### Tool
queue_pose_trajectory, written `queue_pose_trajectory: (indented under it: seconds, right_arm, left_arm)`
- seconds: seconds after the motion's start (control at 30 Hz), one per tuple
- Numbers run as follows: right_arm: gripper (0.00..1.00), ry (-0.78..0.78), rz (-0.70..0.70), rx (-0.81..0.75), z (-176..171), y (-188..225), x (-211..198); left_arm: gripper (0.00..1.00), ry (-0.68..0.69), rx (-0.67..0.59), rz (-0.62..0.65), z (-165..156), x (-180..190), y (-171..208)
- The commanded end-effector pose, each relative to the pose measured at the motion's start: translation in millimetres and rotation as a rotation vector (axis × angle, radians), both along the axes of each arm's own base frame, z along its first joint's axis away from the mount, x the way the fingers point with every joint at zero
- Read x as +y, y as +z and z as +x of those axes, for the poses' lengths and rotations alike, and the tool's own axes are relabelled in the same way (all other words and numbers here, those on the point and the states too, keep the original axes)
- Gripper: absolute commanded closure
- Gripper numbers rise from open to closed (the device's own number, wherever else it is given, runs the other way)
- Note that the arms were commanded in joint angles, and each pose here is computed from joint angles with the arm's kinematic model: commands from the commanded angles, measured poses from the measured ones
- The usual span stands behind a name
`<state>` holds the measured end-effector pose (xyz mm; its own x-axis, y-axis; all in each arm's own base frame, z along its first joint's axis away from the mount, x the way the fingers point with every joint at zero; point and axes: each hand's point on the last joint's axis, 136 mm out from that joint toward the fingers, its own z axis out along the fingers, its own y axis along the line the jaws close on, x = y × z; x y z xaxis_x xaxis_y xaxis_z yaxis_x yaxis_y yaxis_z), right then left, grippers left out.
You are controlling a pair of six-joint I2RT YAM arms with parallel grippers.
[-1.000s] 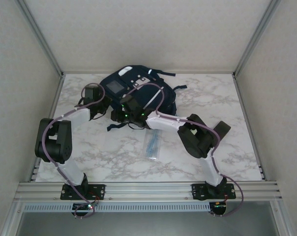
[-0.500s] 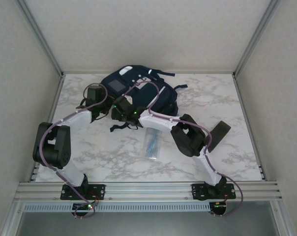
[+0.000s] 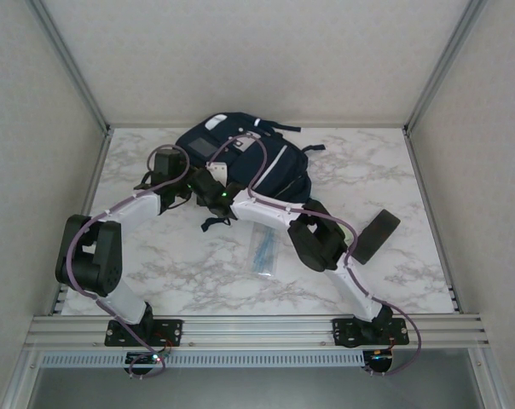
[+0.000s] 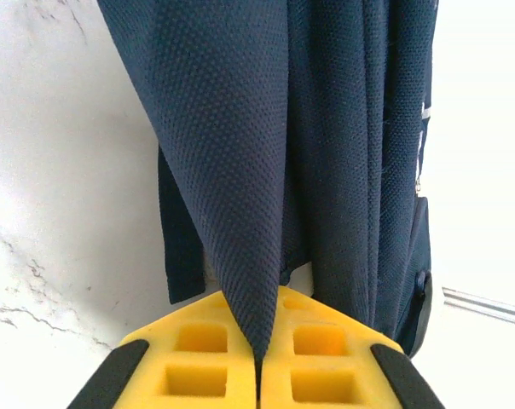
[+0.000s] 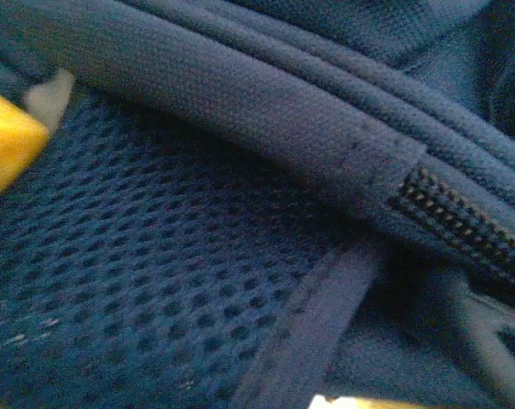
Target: Pack the student bag
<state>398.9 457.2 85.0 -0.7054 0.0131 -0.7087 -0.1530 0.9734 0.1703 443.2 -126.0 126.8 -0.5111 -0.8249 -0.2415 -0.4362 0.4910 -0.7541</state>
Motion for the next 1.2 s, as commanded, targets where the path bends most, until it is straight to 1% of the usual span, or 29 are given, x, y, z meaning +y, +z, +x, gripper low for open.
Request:
queue_pose_trajectory:
  seconds: [0.0, 0.03, 0.07, 0.13, 0.27, 0.37, 0.43, 0.5, 0.7, 0.83, 0.87, 1.0, 1.17]
  right_arm:
    - [0.7, -0.125, -0.093, -0.109, 42, -5, -35]
    - [0.76, -0.129, -0.093, -0.114, 42, -3, -37]
    - [0.85, -0.128, -0.091, -0.118, 42, -1, -39]
    - [1.0, -0.113, -0.078, -0.12, 41, 1, -41]
    - [1.0, 0.002, -0.005, -0.054, 31, -1, -39]
    - [1.0, 0.099, 0.048, 0.078, 14, -13, -43]
    - [1.0, 0.145, 0.109, 0.191, -1, -25, -51]
    - [1.0, 0.174, 0.12, 0.27, -15, -36, -63]
    - [1.0, 0.227, 0.088, 0.418, -49, -59, -102]
    - [1.0, 0.293, 0.056, 0.487, -72, -56, -114]
    - [1.0, 0.286, 0.05, 0.503, -68, -53, -124]
    - [1.0, 0.324, -0.019, 0.539, -76, -46, -143]
    - [1.0, 0.323, -0.137, 0.584, -79, -46, -187]
  left_arm:
    - [1.0, -0.056, -0.027, -0.032, -12, -13, 20]
    - [1.0, -0.058, -0.022, -0.032, -11, -13, 18]
    - [1.0, -0.058, -0.02, -0.03, -11, -13, 16]
    - [1.0, -0.057, -0.015, -0.028, -9, -13, 13]
    - [1.0, -0.046, -0.011, 0.019, -1, -6, 6]
    - [1.0, -0.033, 0.01, 0.067, 10, 6, -6]
    - [1.0, -0.018, 0.021, 0.062, 19, 12, -15]
    - [1.0, -0.01, 0.023, 0.045, 26, 15, -20]
    - [1.0, -0.002, 0.01, 0.039, 35, 23, -18]
    - [1.0, -0.016, 0.009, 0.064, 35, 26, -15]
    - [1.0, -0.015, 0.014, 0.07, 35, 27, -16]
    - [1.0, -0.02, 0.022, 0.075, 38, 32, -19]
    - [1.0, -0.039, 0.028, 0.107, 42, 41, -19]
